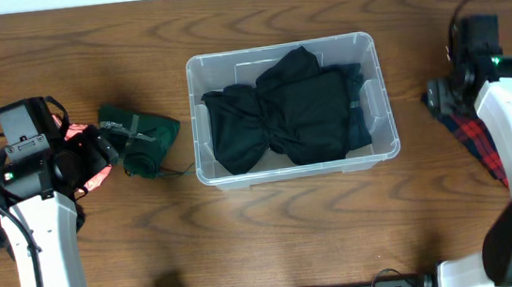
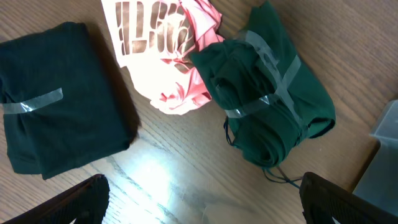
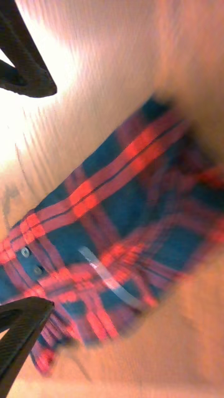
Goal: Pack container
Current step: 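Grasp the red plaid shirt with the right gripper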
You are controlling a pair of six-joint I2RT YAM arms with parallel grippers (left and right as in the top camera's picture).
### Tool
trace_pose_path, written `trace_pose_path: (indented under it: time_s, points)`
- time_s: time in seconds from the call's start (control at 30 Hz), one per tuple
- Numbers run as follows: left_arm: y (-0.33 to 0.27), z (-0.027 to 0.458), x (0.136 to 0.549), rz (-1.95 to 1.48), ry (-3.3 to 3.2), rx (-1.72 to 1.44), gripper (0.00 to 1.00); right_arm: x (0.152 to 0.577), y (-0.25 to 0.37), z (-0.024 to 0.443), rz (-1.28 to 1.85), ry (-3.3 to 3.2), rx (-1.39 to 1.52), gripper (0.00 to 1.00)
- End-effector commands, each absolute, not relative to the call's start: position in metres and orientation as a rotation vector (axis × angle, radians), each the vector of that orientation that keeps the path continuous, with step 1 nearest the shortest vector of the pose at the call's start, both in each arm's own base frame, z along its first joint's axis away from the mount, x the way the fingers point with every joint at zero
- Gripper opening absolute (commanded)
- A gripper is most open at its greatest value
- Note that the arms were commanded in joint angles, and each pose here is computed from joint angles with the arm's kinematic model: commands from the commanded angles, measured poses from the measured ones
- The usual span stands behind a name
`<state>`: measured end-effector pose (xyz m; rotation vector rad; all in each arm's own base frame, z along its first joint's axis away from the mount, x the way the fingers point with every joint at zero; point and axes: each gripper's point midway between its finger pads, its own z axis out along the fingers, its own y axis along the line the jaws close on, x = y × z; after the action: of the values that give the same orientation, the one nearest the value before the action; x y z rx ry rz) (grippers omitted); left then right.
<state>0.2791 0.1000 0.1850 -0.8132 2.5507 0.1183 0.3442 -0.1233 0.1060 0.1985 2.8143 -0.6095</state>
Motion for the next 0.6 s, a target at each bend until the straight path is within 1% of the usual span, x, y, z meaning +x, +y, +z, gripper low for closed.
trace_pose_path:
  time_s: [0.0, 0.17, 0.33, 0.5, 0.53, 0.57]
  points:
    - [0.102, 0.191, 0.281, 0.117, 2.531, -0.830, 0.98, 0.323, -0.136, 0.065, -0.598, 2.923, 0.220, 0.99]
    - [0.102, 0.191, 0.281, 0.117, 2.531, -0.830, 0.98, 0.311, -0.144, 0.027, -0.596, 2.996, 0.250, 0.99]
    - [0.102, 0.191, 0.281, 0.117, 2.531, -0.830, 0.98, 0.303, -0.164, 0.005, -0.704, 3.029, 0.297, 0.99]
    - [0.102, 0.191, 0.281, 0.117, 2.531, -0.830, 0.98, 0.293, -0.183, -0.010, -0.711, 3.050, 0.400, 0.99]
    - [0.102, 0.191, 0.281, 0.117, 2.531, -0.830, 0.98, 0.290, -0.187, -0.012, -0.707, 3.056, 0.420, 0.98]
    - [0.102, 0.191, 0.281, 0.117, 2.531, -0.830, 0.98, 0.287, -0.190, -0.014, -0.700, 3.059, 0.447, 0.95]
